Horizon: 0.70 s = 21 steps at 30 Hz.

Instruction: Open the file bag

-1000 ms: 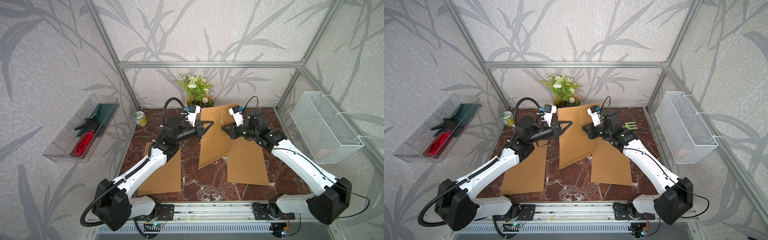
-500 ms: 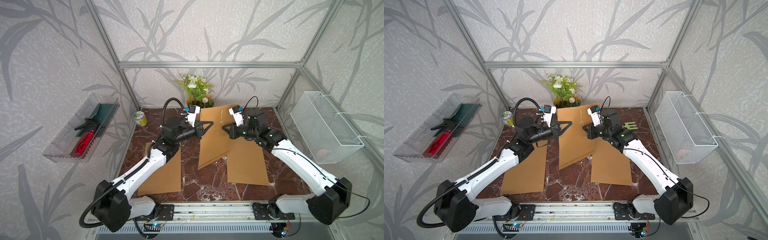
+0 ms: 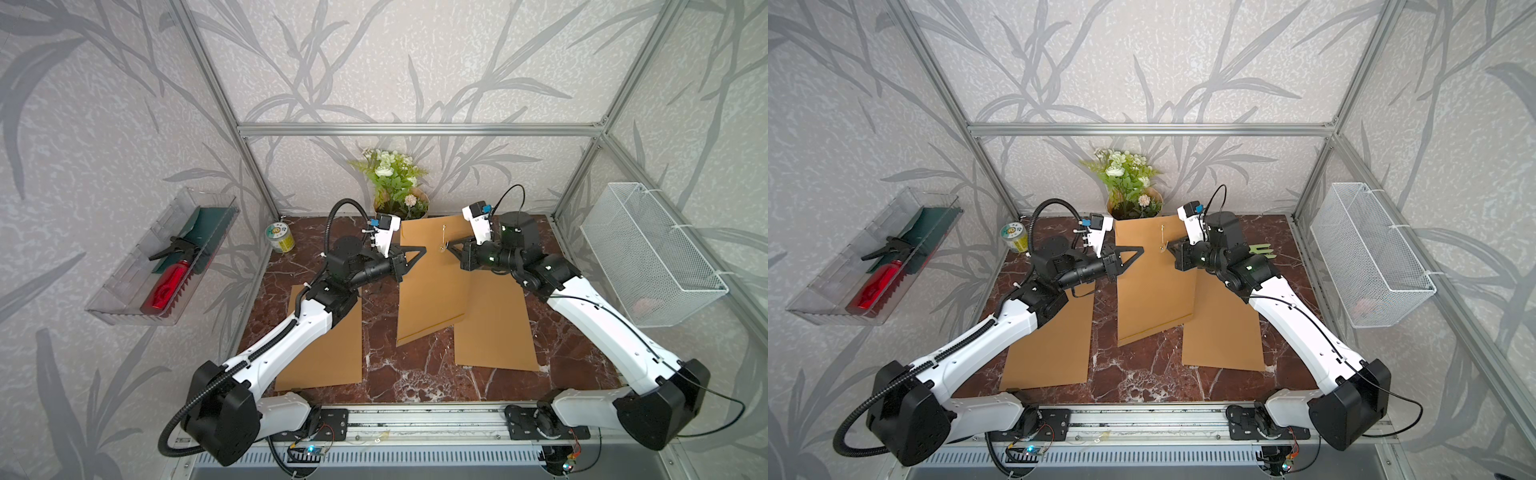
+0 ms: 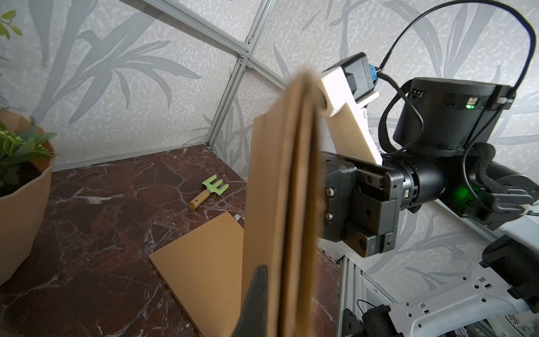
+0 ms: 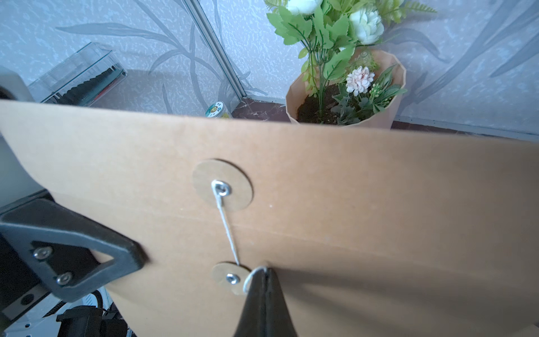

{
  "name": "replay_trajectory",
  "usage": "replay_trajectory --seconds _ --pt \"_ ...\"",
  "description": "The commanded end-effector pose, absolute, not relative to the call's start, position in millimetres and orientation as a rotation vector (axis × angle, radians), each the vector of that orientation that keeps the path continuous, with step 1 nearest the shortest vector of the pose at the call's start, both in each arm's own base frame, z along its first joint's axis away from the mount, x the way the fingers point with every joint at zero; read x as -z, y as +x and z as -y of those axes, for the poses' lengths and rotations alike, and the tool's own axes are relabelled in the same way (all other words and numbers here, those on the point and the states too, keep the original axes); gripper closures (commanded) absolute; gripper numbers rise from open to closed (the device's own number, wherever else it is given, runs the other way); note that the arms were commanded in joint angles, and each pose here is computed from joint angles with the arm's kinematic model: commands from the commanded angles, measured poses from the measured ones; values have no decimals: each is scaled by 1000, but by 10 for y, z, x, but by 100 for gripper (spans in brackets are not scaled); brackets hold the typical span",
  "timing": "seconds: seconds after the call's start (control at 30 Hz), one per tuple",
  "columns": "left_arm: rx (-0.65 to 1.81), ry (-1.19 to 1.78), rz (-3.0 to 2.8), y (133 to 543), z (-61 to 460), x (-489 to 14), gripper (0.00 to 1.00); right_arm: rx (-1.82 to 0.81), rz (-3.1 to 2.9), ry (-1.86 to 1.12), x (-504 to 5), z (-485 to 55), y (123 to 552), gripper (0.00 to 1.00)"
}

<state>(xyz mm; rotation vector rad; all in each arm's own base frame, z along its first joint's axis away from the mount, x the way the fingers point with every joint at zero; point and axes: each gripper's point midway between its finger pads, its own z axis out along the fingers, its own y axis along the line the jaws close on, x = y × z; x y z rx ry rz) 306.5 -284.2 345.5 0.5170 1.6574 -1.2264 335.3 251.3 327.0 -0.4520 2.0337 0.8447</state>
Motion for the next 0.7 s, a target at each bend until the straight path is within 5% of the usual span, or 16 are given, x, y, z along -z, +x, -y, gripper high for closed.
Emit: replay_trajectory --seconds 0.0,0.67 --pt "1222 549 -1607 2969 2824 -3560 100 -875 -1973 -455 -3540 -2529 3301 100" --pt "1235 540 -1601 2967 2827 -3534 100 -921 -1941 -506 -3696 -2662 3248 100"
